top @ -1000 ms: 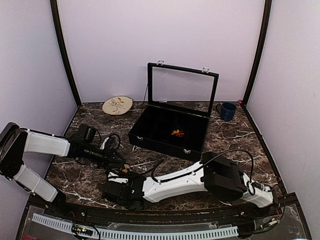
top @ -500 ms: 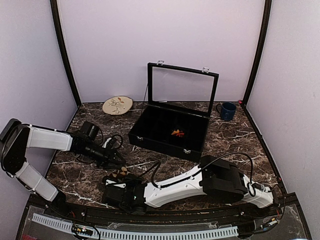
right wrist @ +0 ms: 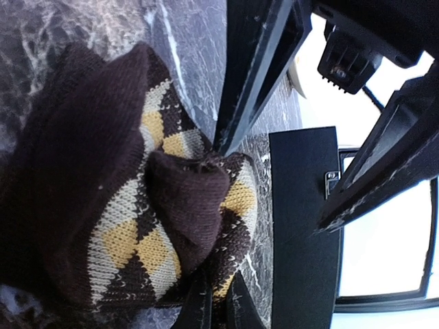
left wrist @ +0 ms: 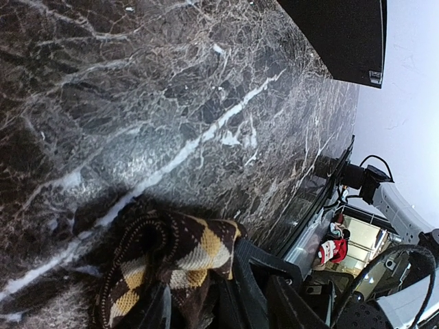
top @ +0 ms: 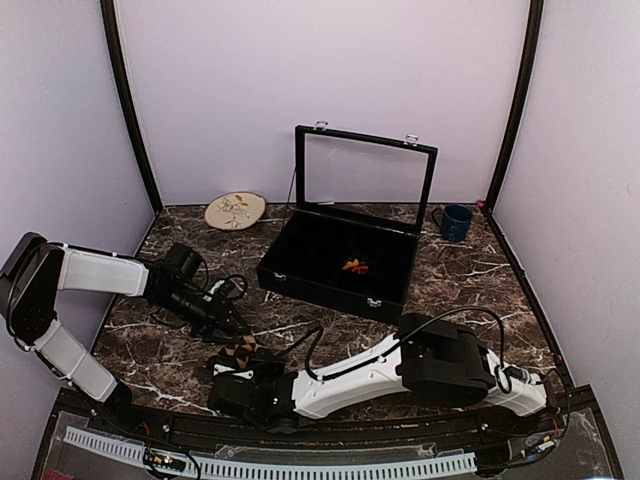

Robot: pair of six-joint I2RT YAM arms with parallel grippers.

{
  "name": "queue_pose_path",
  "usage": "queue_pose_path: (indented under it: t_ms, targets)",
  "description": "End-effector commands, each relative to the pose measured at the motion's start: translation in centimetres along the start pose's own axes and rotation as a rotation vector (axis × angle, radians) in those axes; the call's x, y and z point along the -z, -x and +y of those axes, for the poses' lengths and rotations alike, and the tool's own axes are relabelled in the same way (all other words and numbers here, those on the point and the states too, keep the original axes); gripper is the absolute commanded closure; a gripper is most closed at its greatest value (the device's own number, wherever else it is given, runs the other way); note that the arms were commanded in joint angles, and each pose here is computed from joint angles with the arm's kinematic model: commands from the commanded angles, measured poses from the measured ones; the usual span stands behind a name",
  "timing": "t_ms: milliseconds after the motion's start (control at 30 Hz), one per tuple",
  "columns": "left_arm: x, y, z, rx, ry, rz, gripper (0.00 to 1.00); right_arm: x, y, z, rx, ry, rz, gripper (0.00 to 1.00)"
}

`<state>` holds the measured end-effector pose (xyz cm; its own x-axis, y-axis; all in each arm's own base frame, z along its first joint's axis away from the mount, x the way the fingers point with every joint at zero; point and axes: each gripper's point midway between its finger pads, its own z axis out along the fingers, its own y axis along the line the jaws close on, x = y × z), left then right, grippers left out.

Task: Roll the socks
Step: Roll the sock at the center of the board.

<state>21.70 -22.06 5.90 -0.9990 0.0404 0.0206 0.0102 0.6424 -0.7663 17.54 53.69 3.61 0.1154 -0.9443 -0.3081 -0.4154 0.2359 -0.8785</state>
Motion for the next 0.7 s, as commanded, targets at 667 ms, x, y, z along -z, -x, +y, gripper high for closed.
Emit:
queue_pose_path:
  t_ms: [667]
  targets:
    - [-0.1, -1.1, 0.4, -0.011, 0.035, 0.074, 0.49, 0.7, 1.7, -0.2, 0.079, -0.062, -0.075, 1.0]
